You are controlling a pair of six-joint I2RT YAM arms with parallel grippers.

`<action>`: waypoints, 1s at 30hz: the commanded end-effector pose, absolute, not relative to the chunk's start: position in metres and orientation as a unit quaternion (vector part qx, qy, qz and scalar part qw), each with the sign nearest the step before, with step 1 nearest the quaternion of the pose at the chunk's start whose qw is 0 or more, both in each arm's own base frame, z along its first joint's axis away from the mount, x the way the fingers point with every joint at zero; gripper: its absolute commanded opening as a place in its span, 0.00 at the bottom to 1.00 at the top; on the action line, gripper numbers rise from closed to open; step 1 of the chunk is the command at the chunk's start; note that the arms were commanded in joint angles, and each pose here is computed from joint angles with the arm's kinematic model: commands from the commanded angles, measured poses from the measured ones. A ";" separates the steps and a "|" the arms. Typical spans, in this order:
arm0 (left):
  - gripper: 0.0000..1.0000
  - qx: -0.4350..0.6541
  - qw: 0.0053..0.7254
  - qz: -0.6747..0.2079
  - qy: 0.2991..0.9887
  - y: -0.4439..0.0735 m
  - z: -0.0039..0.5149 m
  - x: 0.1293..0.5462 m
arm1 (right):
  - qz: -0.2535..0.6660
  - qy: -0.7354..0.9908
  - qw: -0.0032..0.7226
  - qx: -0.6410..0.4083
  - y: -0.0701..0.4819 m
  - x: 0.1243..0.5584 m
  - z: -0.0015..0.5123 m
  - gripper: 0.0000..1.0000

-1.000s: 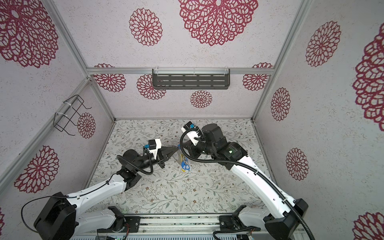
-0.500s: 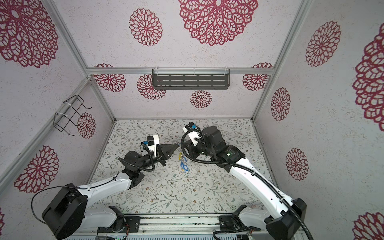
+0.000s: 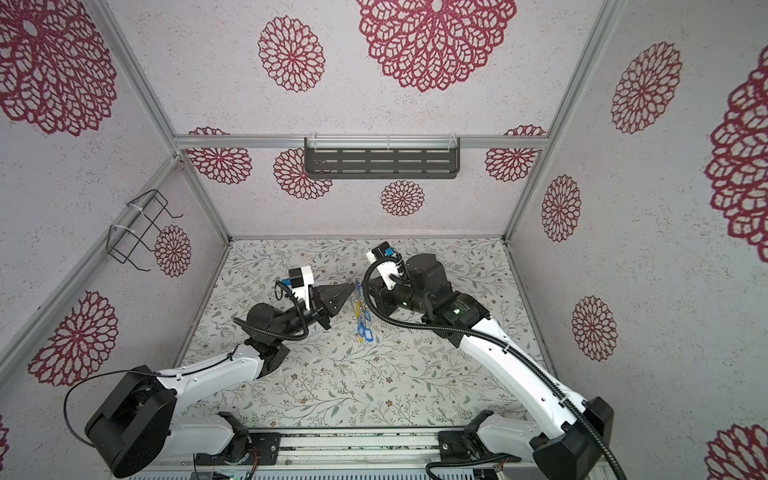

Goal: Remove the keys from the keyring

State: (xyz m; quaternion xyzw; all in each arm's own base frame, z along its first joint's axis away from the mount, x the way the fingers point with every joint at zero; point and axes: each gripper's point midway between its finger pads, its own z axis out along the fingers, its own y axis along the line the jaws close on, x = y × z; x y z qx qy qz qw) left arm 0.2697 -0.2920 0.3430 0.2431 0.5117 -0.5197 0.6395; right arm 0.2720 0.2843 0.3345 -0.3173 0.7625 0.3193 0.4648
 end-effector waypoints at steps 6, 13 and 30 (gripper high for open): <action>0.00 0.198 0.725 -0.540 0.378 -0.263 0.420 0.238 | 0.273 0.804 0.479 -0.222 0.250 0.308 0.316 0.00; 0.00 0.179 0.733 -0.535 0.380 -0.262 0.425 0.241 | 0.289 0.805 0.465 -0.228 0.261 0.301 0.307 0.00; 0.00 0.160 0.741 -0.527 0.383 -0.256 0.431 0.243 | 0.301 0.806 0.438 -0.261 0.291 0.283 0.286 0.00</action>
